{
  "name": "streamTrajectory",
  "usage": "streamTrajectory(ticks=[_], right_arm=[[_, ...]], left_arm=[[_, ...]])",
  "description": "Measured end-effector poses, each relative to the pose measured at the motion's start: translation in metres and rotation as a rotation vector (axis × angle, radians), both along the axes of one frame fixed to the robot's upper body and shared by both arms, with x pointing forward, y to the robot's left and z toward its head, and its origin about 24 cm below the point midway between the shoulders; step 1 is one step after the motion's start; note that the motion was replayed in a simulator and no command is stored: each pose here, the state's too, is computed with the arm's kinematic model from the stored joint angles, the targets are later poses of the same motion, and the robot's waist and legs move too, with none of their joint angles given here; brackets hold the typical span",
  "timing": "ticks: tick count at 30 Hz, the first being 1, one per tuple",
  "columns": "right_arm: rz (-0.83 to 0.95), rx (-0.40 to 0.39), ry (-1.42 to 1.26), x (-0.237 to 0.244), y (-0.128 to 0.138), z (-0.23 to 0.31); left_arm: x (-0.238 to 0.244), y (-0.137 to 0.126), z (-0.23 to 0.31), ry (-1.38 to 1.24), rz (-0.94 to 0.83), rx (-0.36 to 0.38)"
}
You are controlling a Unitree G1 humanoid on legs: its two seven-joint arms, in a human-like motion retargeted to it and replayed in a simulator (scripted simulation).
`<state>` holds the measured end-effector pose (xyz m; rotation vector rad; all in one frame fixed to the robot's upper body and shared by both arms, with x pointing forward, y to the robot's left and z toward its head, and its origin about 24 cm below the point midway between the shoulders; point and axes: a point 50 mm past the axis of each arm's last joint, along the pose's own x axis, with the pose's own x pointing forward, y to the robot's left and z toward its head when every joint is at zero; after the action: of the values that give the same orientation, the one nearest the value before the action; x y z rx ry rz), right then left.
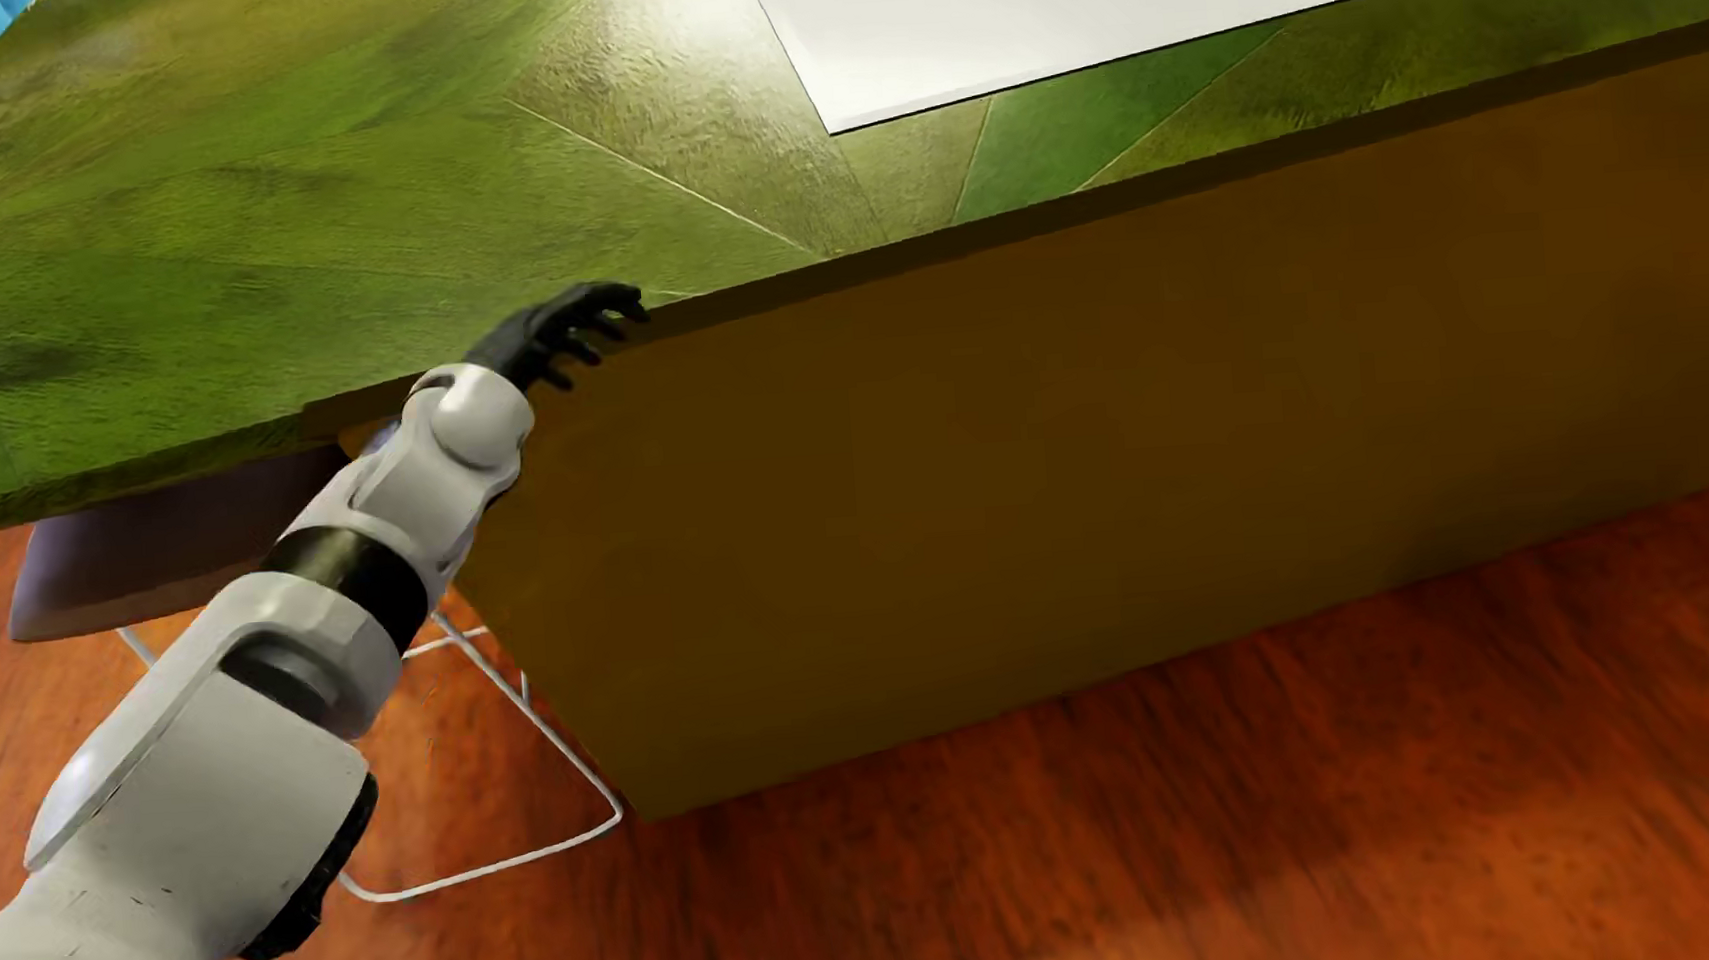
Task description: Reach out
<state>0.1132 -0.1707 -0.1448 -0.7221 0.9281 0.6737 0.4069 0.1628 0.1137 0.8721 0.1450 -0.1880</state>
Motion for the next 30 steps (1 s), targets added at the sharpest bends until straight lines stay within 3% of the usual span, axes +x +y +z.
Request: streamTrajectory(ticks=[2,4,6,8,14,22,30], right_arm=[[-0.019,-0.026,-0.025,0.010,-0.011,0.004],[-0.044,-0.054,-0.040,0.015,-0.024,0.007],[-0.043,-0.090,-0.035,0.014,-0.037,0.008],[-0.021,-0.117,-0.016,0.010,-0.041,0.006],[-0.010,-0.138,0.020,0.001,-0.043,0.001],[-0.023,-0.102,0.001,0.004,-0.035,0.002],[-0.028,-0.126,0.005,0.004,-0.043,0.003]], left_arm=[[0.020,0.014,0.094,-0.221,0.047,-0.010],[0.020,0.027,0.160,-0.368,0.080,0.043],[0.016,0.031,0.199,-0.450,0.093,0.118],[0.012,0.026,0.223,-0.503,0.086,0.142],[0.021,0.014,0.188,-0.396,0.068,0.226],[0.020,0.008,0.197,-0.424,0.057,0.184],[0.021,0.010,0.190,-0.404,0.058,0.212]])
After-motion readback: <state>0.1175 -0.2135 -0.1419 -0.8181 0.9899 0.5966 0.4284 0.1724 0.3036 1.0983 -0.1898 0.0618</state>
